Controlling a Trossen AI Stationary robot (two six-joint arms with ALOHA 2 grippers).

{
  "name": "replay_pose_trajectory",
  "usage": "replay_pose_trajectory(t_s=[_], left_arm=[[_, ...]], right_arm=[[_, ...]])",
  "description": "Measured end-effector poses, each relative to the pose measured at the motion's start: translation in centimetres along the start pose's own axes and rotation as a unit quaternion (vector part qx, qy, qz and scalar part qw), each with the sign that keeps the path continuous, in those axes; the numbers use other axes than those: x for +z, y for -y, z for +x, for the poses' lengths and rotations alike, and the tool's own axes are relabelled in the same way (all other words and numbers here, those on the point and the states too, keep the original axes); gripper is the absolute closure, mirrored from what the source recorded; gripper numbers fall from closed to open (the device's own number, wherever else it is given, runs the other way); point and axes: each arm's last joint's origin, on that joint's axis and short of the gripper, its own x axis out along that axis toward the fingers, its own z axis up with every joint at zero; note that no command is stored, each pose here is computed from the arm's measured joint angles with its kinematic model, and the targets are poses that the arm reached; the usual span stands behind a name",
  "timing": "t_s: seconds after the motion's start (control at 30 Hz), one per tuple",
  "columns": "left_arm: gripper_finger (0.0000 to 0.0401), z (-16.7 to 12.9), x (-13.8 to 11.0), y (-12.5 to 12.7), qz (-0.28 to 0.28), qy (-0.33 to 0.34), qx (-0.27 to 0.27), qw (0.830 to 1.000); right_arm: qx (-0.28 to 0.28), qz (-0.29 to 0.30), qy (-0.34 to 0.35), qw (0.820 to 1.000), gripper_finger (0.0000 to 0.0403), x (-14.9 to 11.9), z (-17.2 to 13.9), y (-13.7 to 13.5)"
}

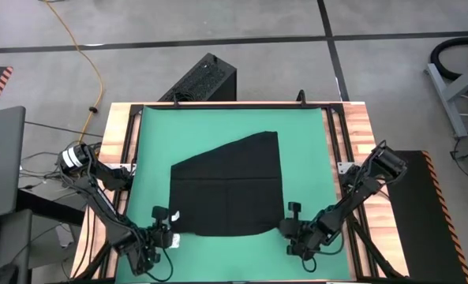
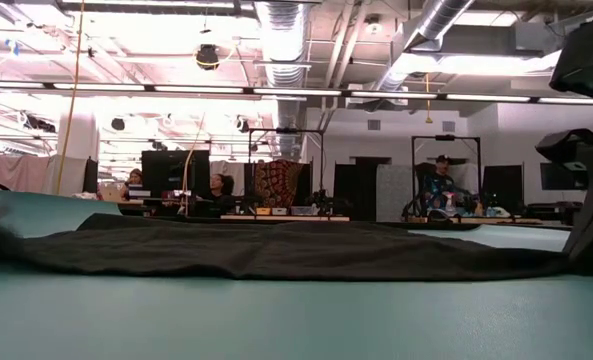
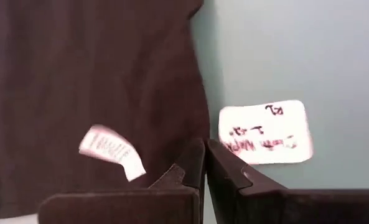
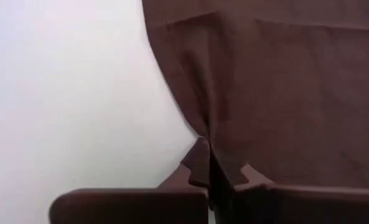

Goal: Roll towel
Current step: Fold the brown towel

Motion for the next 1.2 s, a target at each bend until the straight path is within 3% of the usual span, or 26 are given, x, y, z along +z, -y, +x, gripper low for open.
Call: replay_pose_trajectory(t_s=[0.3, 0.7, 0.9, 1.0, 1.2], left_arm=[[0.0401, -2.0, 2.9, -1.2, 0.023, 0.027, 0.105, 0.994], [0.0401, -4.0, 4.9, -4.2, 0.105, -0.007, 0.23, 0.967], [0.0401, -6.5, 5.8, -7.9, 0.126, 0.034, 0.368, 0.921], [0.0401, -6.9, 6.1, -10.4, 0.104, 0.071, 0.408, 0.904], [0.0401, -8.0, 6.6, -16.7, 0.038, 0.073, 0.488, 0.869]], right_arm=[[-0.054, -0.025, 0.016, 0.998, 0.0398, 3.5, -3.0, -0.1], [-0.143, -0.046, 0.022, 0.988, 0.0398, 6.7, -6.3, 2.4], [-0.275, -0.073, 0.054, 0.957, 0.0398, 9.0, -8.1, 5.8], [-0.338, -0.079, 0.064, 0.935, 0.0398, 10.5, -8.6, 8.4], [-0.437, -0.06, 0.054, 0.896, 0.0398, 13.5, -9.6, 14.4]])
